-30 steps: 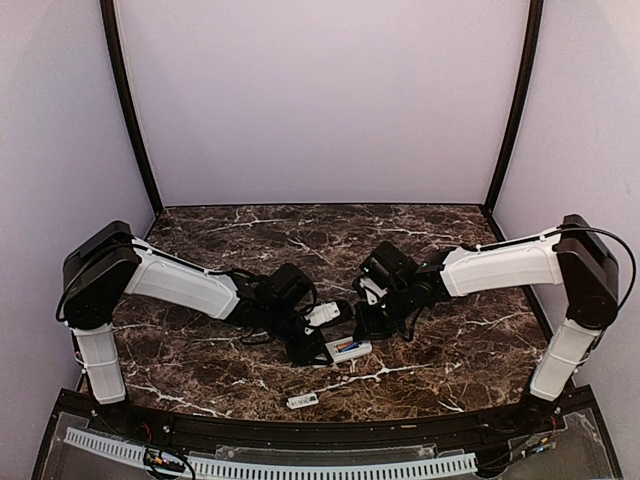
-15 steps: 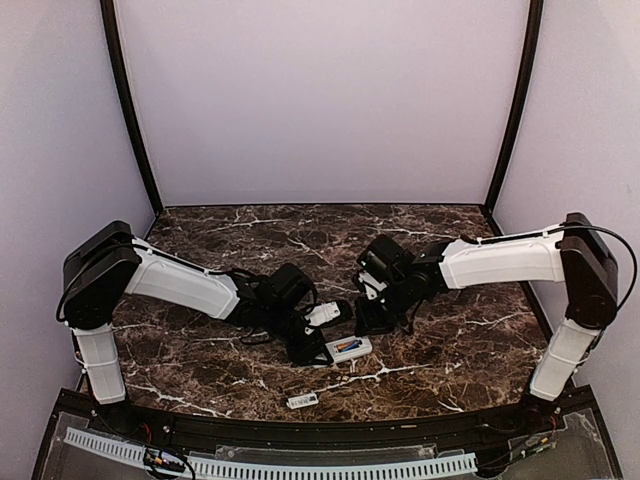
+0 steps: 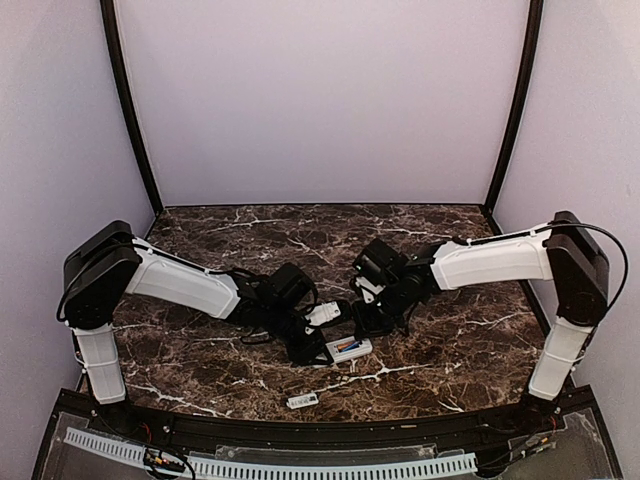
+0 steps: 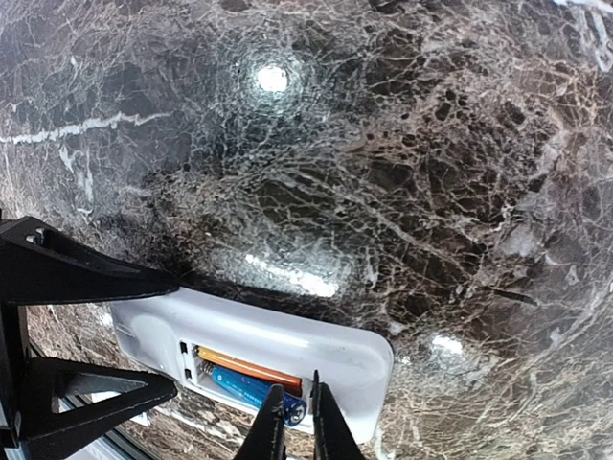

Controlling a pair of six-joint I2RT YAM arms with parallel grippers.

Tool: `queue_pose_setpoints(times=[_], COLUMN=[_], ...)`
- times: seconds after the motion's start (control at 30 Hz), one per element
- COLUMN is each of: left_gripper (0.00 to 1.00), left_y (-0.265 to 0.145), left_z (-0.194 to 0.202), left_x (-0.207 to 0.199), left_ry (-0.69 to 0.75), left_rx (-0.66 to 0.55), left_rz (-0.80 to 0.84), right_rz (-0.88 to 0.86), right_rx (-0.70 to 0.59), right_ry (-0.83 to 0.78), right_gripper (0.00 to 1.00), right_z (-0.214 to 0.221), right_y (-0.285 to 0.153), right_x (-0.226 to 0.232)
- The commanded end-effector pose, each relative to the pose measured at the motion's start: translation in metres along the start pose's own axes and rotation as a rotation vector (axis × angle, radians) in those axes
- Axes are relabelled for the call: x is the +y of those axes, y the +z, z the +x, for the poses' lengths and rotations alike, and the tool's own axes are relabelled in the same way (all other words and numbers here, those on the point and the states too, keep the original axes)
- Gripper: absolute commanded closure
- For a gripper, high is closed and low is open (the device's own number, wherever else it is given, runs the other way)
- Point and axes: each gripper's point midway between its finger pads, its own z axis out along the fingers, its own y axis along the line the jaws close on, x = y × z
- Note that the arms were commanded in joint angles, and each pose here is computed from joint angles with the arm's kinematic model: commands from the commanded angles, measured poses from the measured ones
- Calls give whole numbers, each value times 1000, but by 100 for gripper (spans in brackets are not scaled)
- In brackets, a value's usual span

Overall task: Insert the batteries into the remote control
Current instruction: Load the battery into the battery compartment.

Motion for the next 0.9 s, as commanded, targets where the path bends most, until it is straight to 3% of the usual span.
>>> queue_pose_setpoints(times=[0.0,0.2,0.53,0.87], left_gripper=[70,71,73,73], left_y=[22,23,24,24], left_z=[92,93,94,94], left_x=[-10,-10,-10,-9], left_ry=[-103,-105,-105,-105], left_rx=[297,301,308,311], left_rz=[36,35,34,36], right_rz=[-8,-20,-36,27], right_rx=[23,39,42,-19], right_ry=[5,20,45,9], right_gripper=[91,99,100,86], right_z=[6,14,22,1], right_y=[8,11,18,-4], right_x=[-1,-3,-1,-4])
